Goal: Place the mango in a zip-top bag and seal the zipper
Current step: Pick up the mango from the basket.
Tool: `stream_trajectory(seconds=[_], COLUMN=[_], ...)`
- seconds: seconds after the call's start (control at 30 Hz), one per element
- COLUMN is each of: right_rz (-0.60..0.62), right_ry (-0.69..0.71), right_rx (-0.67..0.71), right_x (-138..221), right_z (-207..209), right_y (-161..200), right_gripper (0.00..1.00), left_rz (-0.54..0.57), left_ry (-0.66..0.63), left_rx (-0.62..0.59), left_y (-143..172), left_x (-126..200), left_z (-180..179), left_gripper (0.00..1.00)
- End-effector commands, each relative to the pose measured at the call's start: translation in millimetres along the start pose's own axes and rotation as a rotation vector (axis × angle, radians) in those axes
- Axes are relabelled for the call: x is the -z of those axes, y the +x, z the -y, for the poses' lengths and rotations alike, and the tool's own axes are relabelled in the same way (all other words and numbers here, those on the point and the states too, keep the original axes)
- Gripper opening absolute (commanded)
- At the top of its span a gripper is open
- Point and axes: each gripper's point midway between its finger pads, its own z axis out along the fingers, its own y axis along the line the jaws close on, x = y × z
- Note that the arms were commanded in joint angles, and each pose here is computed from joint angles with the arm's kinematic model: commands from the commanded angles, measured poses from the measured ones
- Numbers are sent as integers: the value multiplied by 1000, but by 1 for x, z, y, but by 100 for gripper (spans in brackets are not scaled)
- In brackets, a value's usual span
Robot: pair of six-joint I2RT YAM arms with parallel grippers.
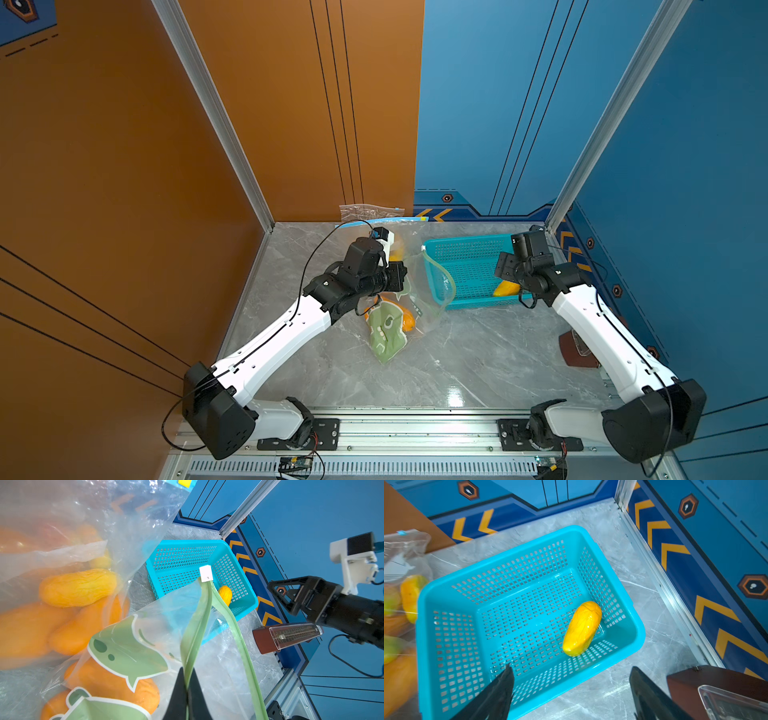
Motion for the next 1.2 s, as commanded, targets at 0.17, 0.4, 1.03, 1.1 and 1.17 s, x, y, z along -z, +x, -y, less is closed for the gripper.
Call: stream_trajectory(seconds=[0.17,0.4,1.03,1.1,1.17], right_rz=[-289,-392,-559,-570,-573], right_ry=[-2,118,171,168,162], right_rx=[58,56,40,38,34], right_x=[-38,-78,-150,-155,-160], right_z=[-2,14,22,21,19], right_y=[21,26,65,68,70], right_gripper=[76,69,72,73,73], left_rz=[-14,-18,-20,-21,-21], left_ry=[17,23,21,21,21], left_rx=[2,-1,3,2,4], left_y=[2,2,3,3,2], left_x=[-5,-6,-8,-8,-8], left_z=[-2,-1,-2,-2,-2], left_gripper=[0,0,0,0,0])
